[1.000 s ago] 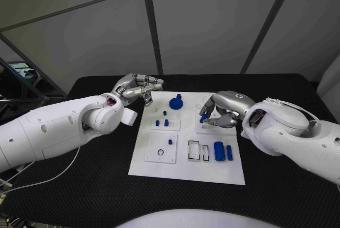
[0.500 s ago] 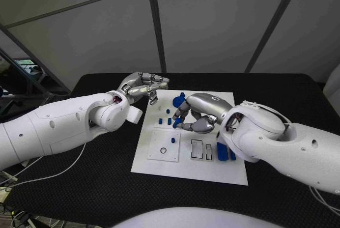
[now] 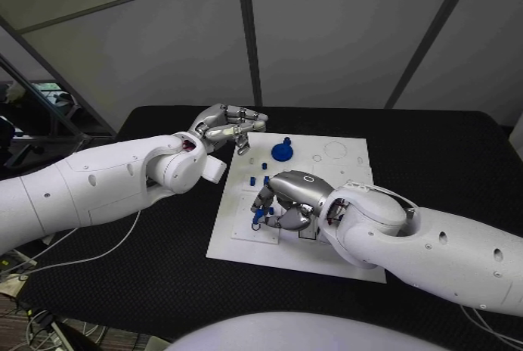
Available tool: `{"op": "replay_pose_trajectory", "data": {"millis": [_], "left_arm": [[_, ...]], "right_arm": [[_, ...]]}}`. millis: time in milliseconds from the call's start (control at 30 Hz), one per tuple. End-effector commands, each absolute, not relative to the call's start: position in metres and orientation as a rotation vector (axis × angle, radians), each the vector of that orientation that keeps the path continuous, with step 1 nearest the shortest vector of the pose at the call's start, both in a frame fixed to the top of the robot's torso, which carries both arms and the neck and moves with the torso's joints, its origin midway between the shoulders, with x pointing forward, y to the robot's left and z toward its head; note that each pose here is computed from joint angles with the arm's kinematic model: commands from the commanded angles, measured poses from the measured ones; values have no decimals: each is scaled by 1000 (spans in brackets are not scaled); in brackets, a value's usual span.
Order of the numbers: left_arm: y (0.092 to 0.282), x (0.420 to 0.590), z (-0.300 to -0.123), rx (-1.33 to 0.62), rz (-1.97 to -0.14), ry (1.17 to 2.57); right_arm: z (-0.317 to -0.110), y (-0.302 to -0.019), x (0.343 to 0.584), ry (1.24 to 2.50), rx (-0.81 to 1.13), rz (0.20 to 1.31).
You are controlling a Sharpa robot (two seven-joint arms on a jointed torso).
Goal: Assemble the parts on the task board
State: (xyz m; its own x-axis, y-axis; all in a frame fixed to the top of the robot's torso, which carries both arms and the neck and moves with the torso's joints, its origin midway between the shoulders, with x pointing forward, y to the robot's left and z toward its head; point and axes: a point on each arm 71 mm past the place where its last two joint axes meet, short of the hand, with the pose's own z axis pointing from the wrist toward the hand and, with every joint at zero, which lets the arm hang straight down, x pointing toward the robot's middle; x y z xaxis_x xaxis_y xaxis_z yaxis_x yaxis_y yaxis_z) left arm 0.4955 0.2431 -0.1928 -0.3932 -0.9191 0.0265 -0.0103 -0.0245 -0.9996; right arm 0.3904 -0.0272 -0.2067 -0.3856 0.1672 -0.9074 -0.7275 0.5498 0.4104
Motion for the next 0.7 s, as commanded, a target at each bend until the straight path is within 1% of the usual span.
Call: {"op": "replay_pose_trajectory", "data": {"millis": [33, 700], "left_arm": [[243, 496, -191, -1009, -1534, 1487], [242, 496, -191, -1007, -1538, 1490]], "right_arm": [[-210, -24, 389, 1686, -520, 1039], [-225, -19, 393, 1717, -562, 983]]}}
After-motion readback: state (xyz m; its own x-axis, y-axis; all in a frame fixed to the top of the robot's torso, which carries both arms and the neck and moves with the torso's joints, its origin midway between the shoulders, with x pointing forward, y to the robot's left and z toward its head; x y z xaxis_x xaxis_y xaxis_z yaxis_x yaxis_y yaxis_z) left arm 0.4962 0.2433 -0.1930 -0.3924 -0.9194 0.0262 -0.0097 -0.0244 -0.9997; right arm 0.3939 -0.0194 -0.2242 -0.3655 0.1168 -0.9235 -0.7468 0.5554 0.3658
